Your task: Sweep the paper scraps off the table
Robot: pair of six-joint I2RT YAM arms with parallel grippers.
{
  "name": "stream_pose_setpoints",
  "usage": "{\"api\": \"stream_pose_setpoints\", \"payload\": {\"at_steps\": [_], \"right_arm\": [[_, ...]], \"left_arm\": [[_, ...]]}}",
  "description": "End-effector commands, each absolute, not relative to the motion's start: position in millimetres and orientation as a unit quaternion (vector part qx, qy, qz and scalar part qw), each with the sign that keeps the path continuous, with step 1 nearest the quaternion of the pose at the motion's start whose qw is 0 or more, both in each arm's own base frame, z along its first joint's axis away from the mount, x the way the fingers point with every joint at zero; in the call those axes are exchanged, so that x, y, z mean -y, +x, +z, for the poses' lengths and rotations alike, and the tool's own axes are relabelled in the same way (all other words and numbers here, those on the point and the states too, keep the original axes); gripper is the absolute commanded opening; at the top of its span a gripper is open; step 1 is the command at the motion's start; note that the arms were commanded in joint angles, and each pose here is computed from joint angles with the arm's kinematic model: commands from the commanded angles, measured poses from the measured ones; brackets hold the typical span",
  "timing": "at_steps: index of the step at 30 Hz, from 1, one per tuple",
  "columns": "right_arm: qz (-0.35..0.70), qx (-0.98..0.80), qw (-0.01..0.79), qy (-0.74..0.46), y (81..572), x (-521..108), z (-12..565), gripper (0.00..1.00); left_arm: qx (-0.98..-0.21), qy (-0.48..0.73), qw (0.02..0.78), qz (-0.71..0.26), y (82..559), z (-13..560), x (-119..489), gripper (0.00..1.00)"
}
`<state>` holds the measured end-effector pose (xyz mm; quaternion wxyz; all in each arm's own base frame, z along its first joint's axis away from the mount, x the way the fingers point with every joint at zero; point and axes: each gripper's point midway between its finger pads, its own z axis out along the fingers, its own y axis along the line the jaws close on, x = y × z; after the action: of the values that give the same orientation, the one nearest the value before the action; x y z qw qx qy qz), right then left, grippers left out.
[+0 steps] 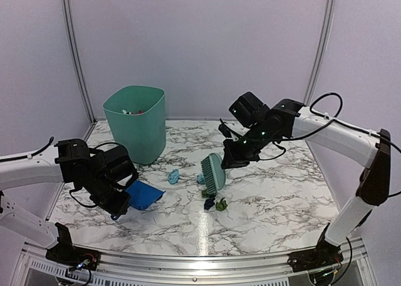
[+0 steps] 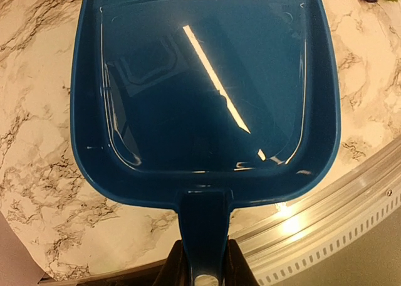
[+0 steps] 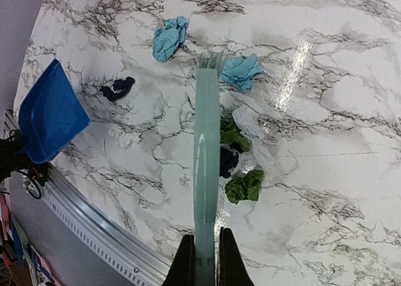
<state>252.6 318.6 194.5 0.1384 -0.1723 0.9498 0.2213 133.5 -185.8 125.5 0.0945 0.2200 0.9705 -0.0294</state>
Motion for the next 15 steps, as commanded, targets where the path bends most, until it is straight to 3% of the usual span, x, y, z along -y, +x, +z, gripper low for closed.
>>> {"api": "stream_pose_setpoints", "payload": {"at_steps": [1,10,15], "right_arm": [[0.247,-0.938,0.173,-0.173,252,-304,231,0.0],[0.211,-0.943,0.215,-0.143,262,-266,238,0.0],[0.114,-0.957,0.219,-0.153,273,-240,215,0.0]], "left_arm": [[-0.959,0.265,0.091,-0.033,124,119,199,0.0],[-0.939,0.335,0.08,-0.023,103,109,227,0.0],[-0.928,0.364,0.075,-0.023,96,103,246,0.0]]}}
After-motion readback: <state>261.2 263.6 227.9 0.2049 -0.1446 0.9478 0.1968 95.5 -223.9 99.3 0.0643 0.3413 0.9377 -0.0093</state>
